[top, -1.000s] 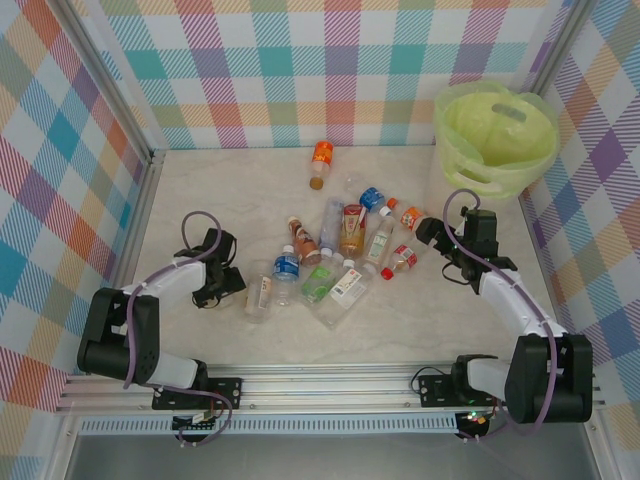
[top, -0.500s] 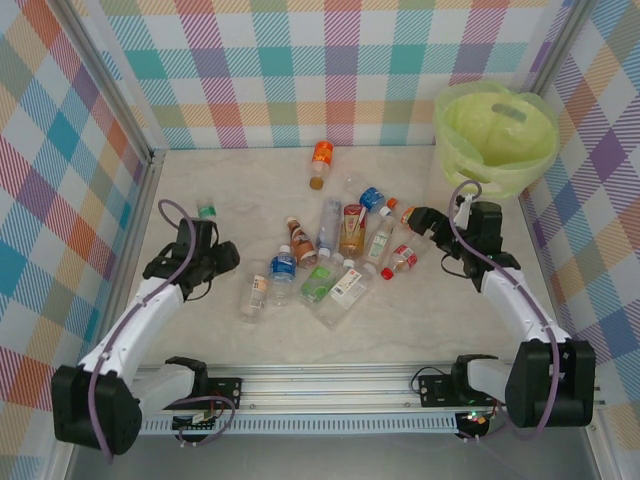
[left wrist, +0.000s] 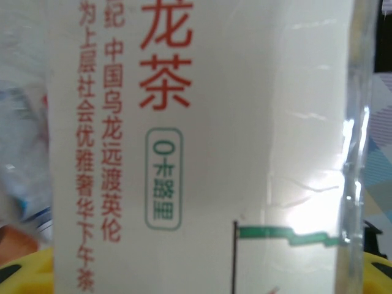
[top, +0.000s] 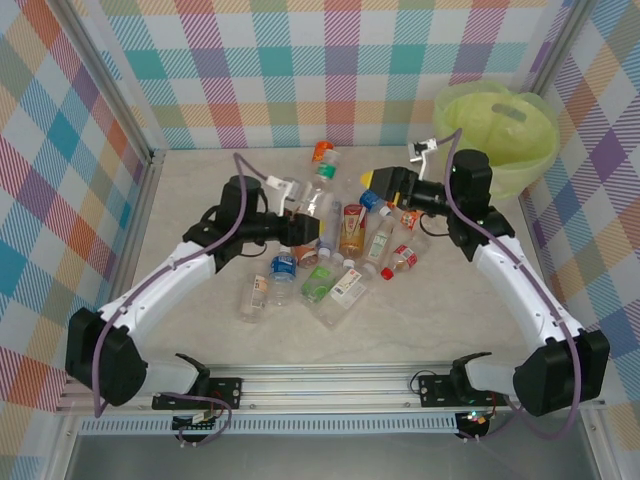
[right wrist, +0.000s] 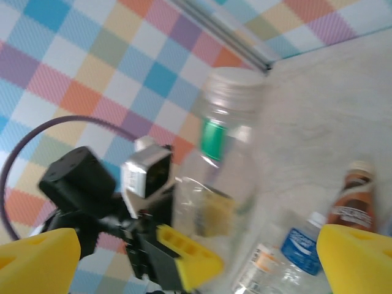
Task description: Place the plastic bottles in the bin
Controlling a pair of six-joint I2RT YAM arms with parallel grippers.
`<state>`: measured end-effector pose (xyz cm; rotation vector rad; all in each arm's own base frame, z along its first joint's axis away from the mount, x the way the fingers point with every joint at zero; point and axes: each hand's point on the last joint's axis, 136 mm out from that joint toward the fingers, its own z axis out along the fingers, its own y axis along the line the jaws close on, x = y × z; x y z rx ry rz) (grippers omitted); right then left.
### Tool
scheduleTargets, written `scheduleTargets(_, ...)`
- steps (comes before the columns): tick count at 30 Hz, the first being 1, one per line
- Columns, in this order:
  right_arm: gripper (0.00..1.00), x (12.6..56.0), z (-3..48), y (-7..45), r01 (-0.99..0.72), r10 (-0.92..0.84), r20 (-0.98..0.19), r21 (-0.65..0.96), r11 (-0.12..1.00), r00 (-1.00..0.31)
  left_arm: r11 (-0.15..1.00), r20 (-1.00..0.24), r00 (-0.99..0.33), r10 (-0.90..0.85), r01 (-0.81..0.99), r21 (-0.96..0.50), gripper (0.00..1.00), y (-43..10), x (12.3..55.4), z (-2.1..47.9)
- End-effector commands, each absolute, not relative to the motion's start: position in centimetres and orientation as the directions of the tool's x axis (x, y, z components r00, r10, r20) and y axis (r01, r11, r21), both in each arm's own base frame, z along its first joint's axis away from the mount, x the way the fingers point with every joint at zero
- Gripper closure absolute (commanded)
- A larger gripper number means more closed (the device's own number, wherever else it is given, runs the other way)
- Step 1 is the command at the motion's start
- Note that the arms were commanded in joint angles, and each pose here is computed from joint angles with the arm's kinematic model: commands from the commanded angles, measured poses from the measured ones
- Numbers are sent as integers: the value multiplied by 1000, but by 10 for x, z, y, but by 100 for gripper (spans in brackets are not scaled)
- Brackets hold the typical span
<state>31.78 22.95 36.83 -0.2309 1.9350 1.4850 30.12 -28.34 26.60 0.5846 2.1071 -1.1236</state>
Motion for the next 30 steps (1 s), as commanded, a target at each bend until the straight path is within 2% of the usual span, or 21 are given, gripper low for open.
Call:
scheduleTargets(1,1,317,381,239,-513,220,-594,792,333,-774,376,-795,-588,149,777,-504,58,-310,281,293)
scheduleTargets(4,4,334,371,238,-444,244,-559,803,398,-793,341,-808,-570,149,796,-499,57,-318,281,298)
scheduleTargets(13,14,360,363,256,-410,227,-524,817,405,-821,318,-828,-540,153,820,-476,56,-333,279,303)
scheduleTargets(20,40,370,360,266,-425,209,-529,816,392,-822,348,-823,-540,177,816,-461,56,-334,279,295)
scheduleTargets(24,56,370,356,261,-430,212,-553,792,434,-805,363,-820,-540,190,815,-452,53,-332,279,290)
scheduleTargets(26,59,368,353,258,-431,213,-565,780,454,-797,366,-819,-541,194,814,-451,52,-331,279,289)
scheduleTargets(28,65,365,353,255,-443,208,-580,768,462,-788,367,-820,-540,192,814,-451,46,-331,278,288)
scheduleTargets(30,71,363,353,253,-451,206,-594,756,474,-778,365,-824,-537,182,815,-450,35,-330,277,288)
